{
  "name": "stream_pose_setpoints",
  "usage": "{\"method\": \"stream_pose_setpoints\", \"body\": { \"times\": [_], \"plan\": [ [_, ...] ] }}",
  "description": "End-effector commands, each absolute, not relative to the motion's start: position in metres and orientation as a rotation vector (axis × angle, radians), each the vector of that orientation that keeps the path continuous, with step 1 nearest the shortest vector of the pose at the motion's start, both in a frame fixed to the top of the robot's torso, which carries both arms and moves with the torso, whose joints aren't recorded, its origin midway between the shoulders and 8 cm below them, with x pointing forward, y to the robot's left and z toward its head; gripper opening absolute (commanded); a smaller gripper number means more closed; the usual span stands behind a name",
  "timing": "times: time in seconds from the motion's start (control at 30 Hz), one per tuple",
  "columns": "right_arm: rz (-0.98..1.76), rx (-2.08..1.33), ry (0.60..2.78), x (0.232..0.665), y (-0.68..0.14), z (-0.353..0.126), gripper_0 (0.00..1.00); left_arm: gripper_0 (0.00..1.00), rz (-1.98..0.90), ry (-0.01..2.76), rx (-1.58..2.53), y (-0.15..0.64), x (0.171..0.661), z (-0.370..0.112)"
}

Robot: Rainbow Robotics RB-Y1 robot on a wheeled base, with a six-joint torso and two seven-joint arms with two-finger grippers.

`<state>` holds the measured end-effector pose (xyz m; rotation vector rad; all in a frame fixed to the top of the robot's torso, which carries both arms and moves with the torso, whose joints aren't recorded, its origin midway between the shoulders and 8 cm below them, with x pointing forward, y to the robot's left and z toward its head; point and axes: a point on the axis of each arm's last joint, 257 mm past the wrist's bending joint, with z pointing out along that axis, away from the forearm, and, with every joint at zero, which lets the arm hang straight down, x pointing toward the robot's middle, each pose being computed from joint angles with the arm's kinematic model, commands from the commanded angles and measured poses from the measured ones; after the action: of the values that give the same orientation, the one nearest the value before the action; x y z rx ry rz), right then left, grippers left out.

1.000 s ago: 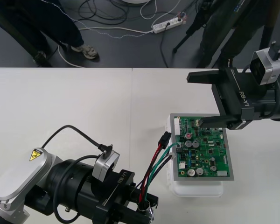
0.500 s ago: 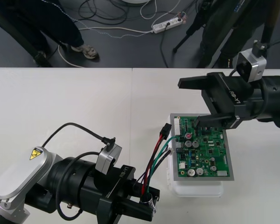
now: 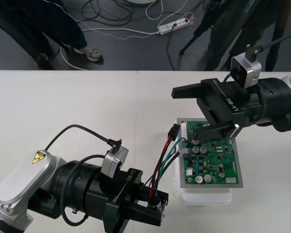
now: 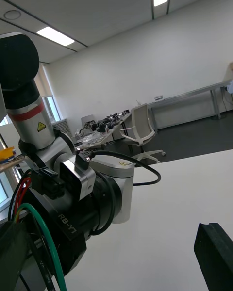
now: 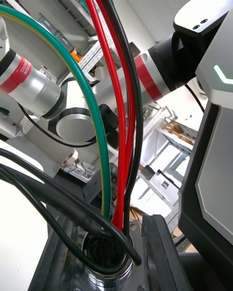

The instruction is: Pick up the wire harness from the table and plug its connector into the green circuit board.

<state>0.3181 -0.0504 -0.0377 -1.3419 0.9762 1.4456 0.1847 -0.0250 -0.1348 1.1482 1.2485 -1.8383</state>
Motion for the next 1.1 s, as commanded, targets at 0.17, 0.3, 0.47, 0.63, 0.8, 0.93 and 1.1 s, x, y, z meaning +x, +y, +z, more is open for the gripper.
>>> {"method": "stream_pose_setpoints", "body": {
  "times": [0.17, 0.3, 0.47, 0.63, 0.8, 0.93, 1.1],
  "plan": [
    [1.635, -1.396, 0.919, 0.284, -0.032, -0.027, 1.0, 0.0, -1.911, 1.236, 1.147, -0.05, 0.179, -0.113],
    [1.652, -1.41, 0.894, 0.278, -0.029, -0.023, 1.0, 0.0, -1.912, 1.235, 1.154, -0.051, 0.178, -0.112],
    [1.666, -1.417, 0.874, 0.272, -0.03, -0.016, 1.0, 0.0, -1.91, 1.237, 1.151, -0.051, 0.179, -0.113],
    [1.718, -1.405, 0.876, 0.267, -0.037, -0.012, 1.0, 0.0, -1.91, 1.239, 1.152, -0.051, 0.179, -0.113],
    [1.777, -1.407, 0.895, 0.258, -0.042, -0.017, 1.0, 0.0, -1.909, 1.237, 1.154, -0.051, 0.179, -0.113],
    [1.773, -1.415, 0.898, 0.256, -0.045, -0.017, 1.0, 0.0, -1.907, 1.237, 1.153, -0.051, 0.179, -0.113],
    [1.781, -1.425, 0.874, 0.25, -0.047, -0.012, 1.0, 0.0, -1.908, 1.235, 1.156, -0.051, 0.178, -0.113]
  ]
}}
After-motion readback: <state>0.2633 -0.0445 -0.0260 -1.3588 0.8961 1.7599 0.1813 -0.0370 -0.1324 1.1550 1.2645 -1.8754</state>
